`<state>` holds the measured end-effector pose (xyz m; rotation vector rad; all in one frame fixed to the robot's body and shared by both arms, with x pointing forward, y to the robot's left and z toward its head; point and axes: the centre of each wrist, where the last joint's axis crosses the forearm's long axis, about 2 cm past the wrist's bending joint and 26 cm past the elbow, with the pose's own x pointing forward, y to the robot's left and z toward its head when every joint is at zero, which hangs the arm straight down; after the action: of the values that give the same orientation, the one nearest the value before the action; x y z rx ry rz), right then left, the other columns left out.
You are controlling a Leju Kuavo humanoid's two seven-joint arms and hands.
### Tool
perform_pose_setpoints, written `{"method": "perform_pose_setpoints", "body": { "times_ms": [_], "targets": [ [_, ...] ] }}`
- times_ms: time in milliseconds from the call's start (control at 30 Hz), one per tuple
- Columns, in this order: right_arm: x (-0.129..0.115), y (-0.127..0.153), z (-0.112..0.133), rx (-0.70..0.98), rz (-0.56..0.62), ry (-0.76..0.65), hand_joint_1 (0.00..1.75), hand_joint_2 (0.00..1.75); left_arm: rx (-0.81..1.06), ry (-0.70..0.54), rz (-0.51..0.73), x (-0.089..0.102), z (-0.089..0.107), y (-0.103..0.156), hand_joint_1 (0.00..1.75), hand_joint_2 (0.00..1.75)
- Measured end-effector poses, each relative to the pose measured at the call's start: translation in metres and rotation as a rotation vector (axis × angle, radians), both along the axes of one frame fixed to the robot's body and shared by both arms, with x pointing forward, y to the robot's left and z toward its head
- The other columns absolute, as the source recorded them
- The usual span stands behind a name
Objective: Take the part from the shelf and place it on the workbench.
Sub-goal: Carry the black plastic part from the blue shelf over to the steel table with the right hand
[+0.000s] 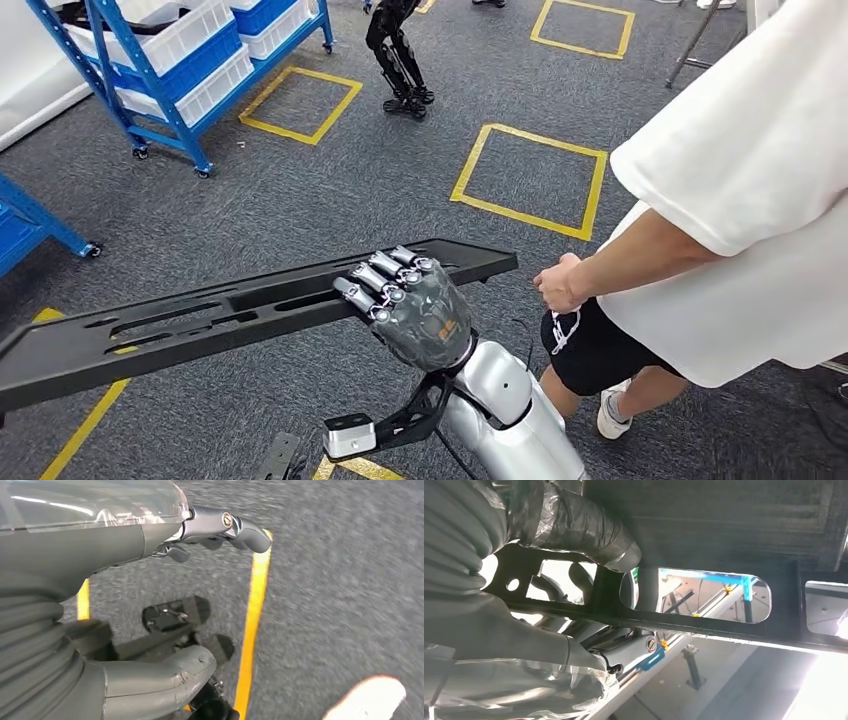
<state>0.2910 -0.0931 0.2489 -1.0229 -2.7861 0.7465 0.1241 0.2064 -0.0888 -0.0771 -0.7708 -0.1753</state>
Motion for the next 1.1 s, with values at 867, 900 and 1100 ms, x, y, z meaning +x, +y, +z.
{"method": "perform_pose_setpoints", "body": {
  "times_ms": [867, 900, 1100],
  "targets": [
    [-0.0039, -0.0016, -0.001, -0.003, 0.006, -0.011, 1.75, 1.75, 0.002, -0.001, 0.0, -0.0006, -0.0004, 0.0015, 0.0, 1.75],
    [-0.004, -0.0016, -0.0011, -0.003, 0.006, -0.011, 1.75, 1.75, 0.002, -0.001, 0.0, -0.0006, -0.0004, 0.0015, 0.0, 1.75],
    [-0.0044, -0.002, -0.0012, -0.004, 0.01, -0.015, 1.75, 1.75, 0.004, -0.002, 0.001, 0.0003, -0.0003, 0.0022, 0.0, 1.75]
  ]
}}
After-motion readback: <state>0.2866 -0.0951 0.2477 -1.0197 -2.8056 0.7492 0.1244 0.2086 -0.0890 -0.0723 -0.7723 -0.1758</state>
